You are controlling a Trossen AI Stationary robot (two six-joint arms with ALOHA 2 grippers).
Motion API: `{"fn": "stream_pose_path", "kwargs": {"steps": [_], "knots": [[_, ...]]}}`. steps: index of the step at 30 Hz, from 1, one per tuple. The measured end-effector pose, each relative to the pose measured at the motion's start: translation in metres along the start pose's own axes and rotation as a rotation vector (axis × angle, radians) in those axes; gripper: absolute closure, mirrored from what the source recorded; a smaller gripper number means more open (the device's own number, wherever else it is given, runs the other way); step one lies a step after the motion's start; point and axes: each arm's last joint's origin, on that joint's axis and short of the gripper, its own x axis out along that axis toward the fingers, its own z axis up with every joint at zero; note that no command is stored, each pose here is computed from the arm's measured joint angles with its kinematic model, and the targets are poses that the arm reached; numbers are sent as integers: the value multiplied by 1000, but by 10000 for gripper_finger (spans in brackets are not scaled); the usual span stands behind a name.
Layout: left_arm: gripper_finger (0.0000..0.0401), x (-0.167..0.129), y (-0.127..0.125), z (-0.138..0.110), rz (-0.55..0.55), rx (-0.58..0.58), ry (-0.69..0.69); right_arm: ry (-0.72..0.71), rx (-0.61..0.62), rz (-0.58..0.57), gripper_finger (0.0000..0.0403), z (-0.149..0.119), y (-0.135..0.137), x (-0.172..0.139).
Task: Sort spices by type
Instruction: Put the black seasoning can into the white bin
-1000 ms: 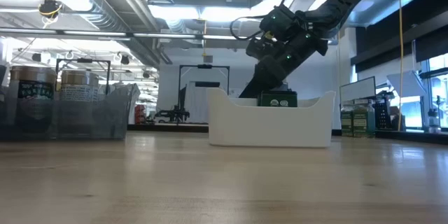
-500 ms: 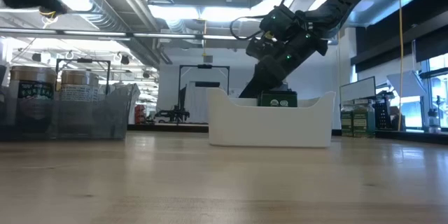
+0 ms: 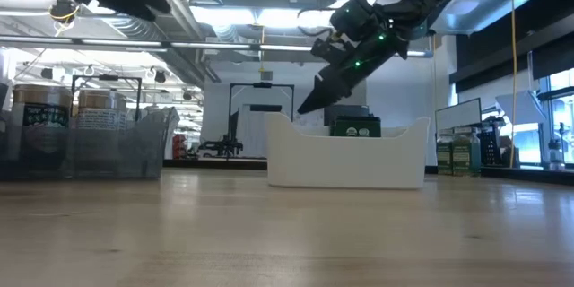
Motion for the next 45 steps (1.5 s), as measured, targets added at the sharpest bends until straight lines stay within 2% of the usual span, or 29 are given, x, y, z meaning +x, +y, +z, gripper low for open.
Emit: {"fn": "stream_pose_path", "kwargs": {"steps": [4,8,16,22,31,36,41,45], "knots": [[132,21,11,-4,104,25,58,-26,-20,-61,17,7,-28,3],[132,42,18,-7,122,50,133,-34,-15,-58,17,5,-55,14],[132,78,24,-9,-84,138,170,-74,12,63,17,-4,-101,53],[132,94,33,-14,-72,149,106,-45,39,109,17,-15,-113,82],[132,107,47,-18,-13,148,73,-4,52,130,23,-30,-110,99],[132,111,52,-15,16,140,59,21,59,133,76,-38,-109,106],[132,112,55,-15,27,147,54,-2,52,141,174,-36,-109,106],[132,112,55,-14,31,160,55,13,40,97,252,-37,-110,106]]}}
